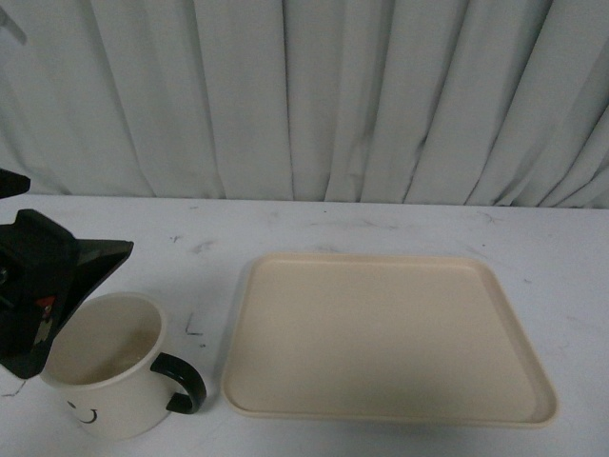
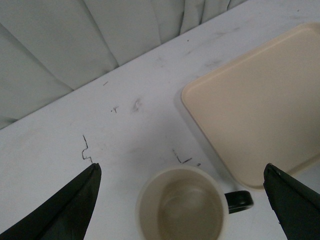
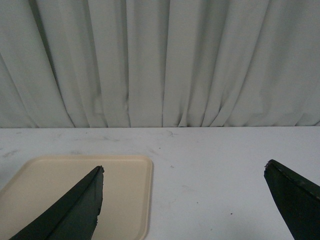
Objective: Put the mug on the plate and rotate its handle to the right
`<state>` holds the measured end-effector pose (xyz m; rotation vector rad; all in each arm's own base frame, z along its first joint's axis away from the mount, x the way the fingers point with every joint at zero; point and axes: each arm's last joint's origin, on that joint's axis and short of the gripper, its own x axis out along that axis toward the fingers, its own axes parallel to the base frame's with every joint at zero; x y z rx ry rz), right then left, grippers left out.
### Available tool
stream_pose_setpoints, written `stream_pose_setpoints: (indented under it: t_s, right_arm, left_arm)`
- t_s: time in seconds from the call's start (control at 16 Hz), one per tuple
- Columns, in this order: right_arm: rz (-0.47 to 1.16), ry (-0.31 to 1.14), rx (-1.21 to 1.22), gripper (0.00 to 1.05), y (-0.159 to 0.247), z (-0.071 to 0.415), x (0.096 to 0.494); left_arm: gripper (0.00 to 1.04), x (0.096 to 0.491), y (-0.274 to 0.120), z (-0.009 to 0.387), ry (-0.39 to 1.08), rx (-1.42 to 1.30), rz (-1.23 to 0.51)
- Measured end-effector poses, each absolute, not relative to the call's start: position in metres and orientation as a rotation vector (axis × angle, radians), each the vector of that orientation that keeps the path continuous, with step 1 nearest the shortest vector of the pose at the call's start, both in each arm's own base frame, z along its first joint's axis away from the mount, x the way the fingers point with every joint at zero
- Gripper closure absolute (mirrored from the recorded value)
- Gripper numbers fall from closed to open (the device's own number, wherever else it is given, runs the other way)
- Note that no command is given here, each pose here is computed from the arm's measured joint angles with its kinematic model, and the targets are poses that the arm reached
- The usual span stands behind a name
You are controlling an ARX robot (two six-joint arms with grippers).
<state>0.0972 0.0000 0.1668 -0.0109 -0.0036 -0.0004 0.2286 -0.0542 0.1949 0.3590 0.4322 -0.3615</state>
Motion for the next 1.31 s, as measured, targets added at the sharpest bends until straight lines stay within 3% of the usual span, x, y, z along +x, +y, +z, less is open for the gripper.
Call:
stream_pose_setpoints:
  t_s: [0.19, 0.5, 1.06, 1.31]
  right_arm:
    - [0.000, -0.003, -0.011, 0.06, 0.000, 0.167, 0.097]
    - [0.000, -0.003, -0.011, 0.06, 0.000, 0.167, 0.097]
    - [0.000, -0.003, -0.011, 0.06, 0.000, 0.167, 0.097]
    - [0.000, -0.003, -0.011, 0.06, 0.000, 0.167, 0.097]
  left_arm:
    - [0.07, 0.261, -0.041, 0.179, 0.608, 0.362, -0.409]
    - [0.07, 0.287, -0.015, 0.154, 0.721, 0.289, -0.391]
    - [0.07, 0.297, 0.011, 0.123, 0.789, 0.230, -0.293]
    - [0.47, 0.296, 0.006, 0.106, 0.851, 0.193, -0.274]
